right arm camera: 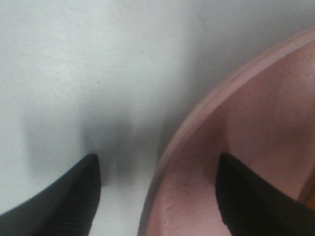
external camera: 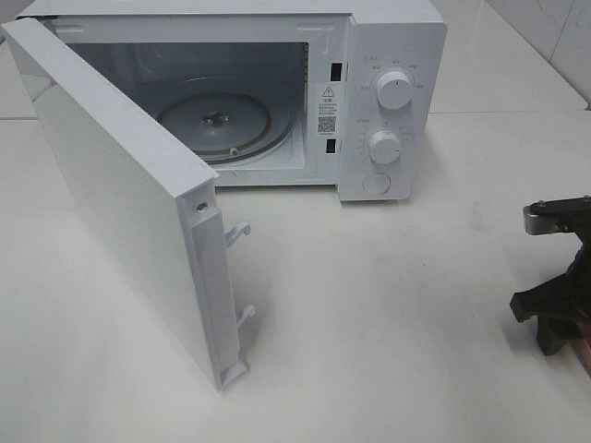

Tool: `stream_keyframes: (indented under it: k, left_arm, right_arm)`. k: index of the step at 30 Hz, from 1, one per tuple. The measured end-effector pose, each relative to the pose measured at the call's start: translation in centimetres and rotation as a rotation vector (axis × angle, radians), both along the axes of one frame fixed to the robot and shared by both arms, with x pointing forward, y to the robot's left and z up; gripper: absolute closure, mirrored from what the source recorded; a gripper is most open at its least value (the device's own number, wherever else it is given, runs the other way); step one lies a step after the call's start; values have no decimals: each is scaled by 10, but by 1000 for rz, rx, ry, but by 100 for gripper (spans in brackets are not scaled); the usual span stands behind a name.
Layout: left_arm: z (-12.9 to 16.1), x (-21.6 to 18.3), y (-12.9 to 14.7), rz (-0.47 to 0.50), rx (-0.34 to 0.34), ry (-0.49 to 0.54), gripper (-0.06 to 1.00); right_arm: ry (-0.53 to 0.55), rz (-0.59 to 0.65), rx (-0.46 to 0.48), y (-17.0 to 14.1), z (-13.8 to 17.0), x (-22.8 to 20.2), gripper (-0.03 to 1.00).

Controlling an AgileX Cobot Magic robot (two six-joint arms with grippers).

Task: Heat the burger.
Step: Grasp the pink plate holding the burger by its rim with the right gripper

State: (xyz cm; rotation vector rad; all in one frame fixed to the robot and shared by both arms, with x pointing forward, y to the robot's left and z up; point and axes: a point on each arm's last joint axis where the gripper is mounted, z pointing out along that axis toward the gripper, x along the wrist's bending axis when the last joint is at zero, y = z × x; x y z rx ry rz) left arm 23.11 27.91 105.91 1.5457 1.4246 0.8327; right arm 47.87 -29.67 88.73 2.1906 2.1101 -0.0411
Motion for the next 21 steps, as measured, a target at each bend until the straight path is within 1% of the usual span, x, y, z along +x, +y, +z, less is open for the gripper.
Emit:
stream_keyframes:
  k: [1,2,3,4,6,7,8,9,10,11,21]
  left_arm:
    - [0,0,0,0,0,0,-4]
    - [0,0,0,0,0,0,-4]
    - [0,0,0,0,0,0,-4]
    - [0,0,0,0,0,0,-4]
    - [0,0,0,0,0,0,-4]
    - [0,0,0,0,0,0,-4]
    - [0,0,0,0,0,0,-4]
    - [0,0,0,0,0,0,-4]
    - [0,0,0,0,0,0,-4]
    - [0,0,0,0,0,0,-4]
    - [0,0,0,0,0,-1,-4]
  right_arm:
    - [-1,6,-5,0,0,0,43]
    - [-1,6,-5,0,0,0,43]
    - [-2,6,-7,-1,0,0,47]
    - [-2,6,-7,-1,0,0,47]
    - [0,4,-17,-1,0,0,72]
    - [0,4,-17,-1,0,0,72]
    - [2,0,-15,-1,1,0,76]
    - [2,0,-15,-1,1,0,76]
    - [2,-10,-15,-1,2,0,83]
    - [9,-10,-17,-2,3,-1,85]
    - [5,-49,-25,-2,5,-2,87]
